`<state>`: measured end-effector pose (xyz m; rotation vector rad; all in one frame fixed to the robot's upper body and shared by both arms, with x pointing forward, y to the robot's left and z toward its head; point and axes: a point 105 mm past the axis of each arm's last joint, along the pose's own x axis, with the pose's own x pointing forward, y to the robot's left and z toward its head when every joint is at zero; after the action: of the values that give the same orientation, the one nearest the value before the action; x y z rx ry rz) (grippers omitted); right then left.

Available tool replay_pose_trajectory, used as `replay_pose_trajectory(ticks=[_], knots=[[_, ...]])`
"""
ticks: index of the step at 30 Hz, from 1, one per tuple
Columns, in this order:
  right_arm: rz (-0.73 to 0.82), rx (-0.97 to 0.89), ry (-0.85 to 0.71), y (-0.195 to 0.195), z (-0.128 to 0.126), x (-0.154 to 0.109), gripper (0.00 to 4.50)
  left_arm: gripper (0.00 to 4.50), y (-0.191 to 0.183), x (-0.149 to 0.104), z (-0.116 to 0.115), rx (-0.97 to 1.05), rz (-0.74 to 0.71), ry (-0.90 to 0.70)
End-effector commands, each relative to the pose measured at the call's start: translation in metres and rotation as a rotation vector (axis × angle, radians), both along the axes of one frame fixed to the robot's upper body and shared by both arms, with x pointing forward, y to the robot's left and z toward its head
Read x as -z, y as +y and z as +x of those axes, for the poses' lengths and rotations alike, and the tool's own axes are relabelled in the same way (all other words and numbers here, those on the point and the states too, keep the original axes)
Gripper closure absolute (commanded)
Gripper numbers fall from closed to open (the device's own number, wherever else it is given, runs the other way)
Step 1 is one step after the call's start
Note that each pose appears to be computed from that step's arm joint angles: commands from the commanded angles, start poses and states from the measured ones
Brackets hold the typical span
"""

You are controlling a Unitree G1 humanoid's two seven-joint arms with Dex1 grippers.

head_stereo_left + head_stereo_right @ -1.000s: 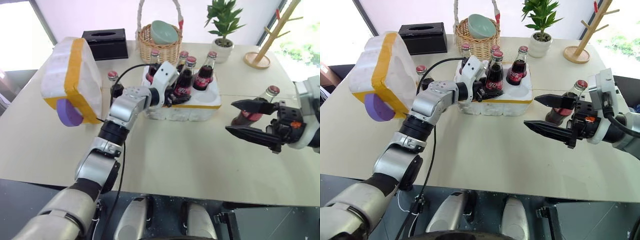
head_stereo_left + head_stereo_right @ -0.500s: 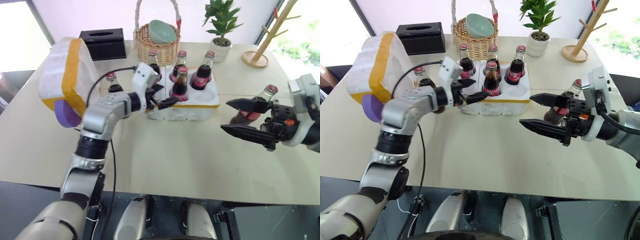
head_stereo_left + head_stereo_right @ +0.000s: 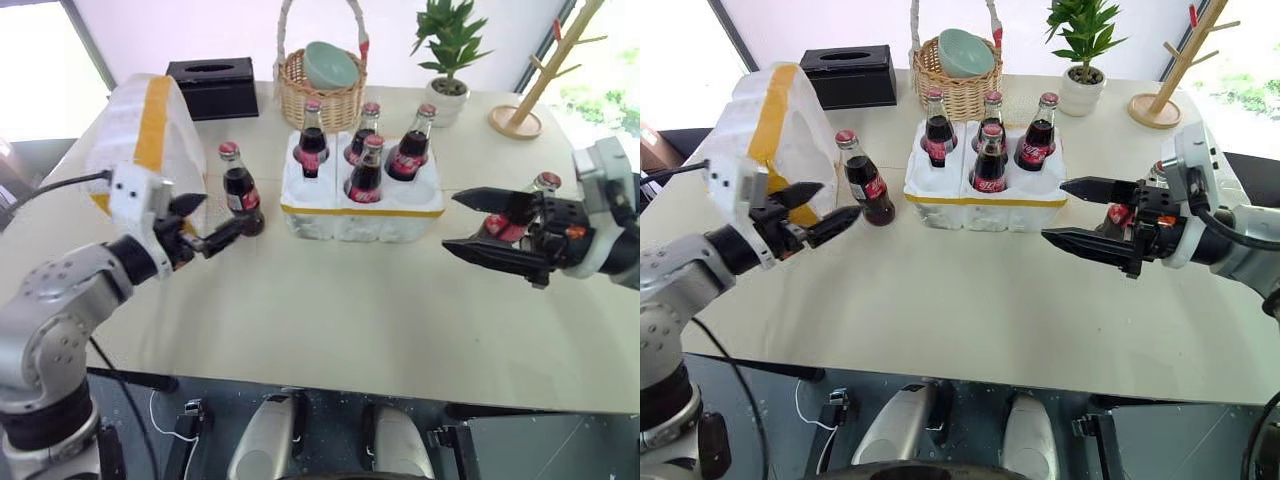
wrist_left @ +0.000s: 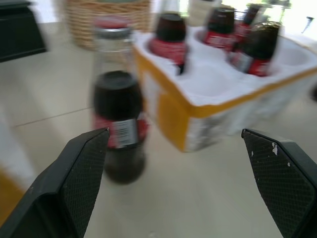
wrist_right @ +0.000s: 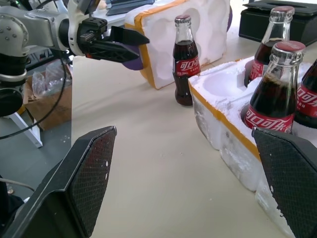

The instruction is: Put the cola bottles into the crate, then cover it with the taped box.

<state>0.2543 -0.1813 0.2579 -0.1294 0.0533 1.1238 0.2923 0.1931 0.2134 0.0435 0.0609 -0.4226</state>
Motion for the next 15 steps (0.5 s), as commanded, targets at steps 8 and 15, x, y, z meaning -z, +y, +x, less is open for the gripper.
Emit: replay_pose_trajectory(ticks=[8, 15], knots=[[-0.002, -0.034, -0.051, 0.006, 0.001, -0.013, 0.00, 0.04, -0.011, 0.011, 0.041, -0.079, -0.007, -0.064], [0.015, -0.015, -0.047, 0.004, -0.001, -0.014, 0.00, 0.04, -0.015, 0.025, 0.061, -0.071, 0.012, -0.051]])
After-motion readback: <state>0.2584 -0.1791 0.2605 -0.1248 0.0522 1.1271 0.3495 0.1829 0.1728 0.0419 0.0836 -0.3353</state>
